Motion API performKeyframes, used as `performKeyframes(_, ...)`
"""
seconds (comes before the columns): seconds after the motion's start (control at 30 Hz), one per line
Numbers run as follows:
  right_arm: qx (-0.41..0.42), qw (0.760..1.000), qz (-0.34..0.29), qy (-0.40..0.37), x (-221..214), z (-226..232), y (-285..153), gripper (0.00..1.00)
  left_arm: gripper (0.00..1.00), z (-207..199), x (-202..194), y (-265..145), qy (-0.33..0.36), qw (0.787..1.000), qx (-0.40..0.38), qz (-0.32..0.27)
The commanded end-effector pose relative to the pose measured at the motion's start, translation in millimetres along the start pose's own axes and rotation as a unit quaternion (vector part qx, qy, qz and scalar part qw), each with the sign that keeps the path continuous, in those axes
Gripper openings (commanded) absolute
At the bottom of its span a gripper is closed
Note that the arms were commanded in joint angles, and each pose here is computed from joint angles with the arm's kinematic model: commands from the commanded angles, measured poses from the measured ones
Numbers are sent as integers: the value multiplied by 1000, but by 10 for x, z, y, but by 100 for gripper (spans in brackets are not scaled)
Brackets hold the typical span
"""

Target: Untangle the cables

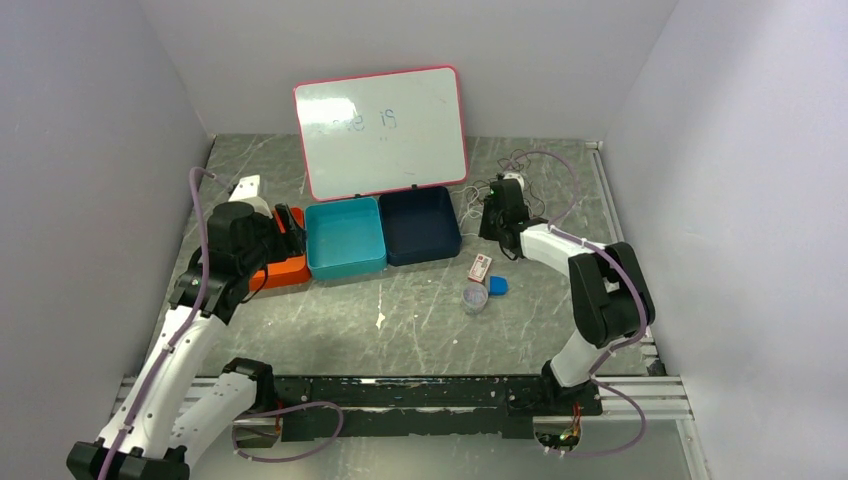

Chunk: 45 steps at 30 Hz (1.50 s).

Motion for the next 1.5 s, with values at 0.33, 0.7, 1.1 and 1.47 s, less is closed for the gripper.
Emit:
performKeyframes(0.33,41,996,-73,-4,429,146,-241,0,71,-185,49,34,-15,998,-57,-23)
performKeyframes(0.7,49,993,-105,-13,775,103,-1282,0,88,-535,162,-108,-16,987,-160,-20)
performKeyframes(1.1,100,984,-146,-10,1001,123,-2499,0,90,-1165,534,-175,38,958,-280,-57)
performKeyframes(1.47,218,966,-137,-17,1142,497,-3033,0,94,-2105,548,-184,121,926,-341,-102)
Point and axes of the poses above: each gripper's point midway between its finger pads, its own y axis out along the fingers, its own z axis along the line the jaws close on, x = y × z, the point moved 2 cm from there along -y, back along the fingers, and after that the axes turned 3 degrees about y, right-handed, at the moved point
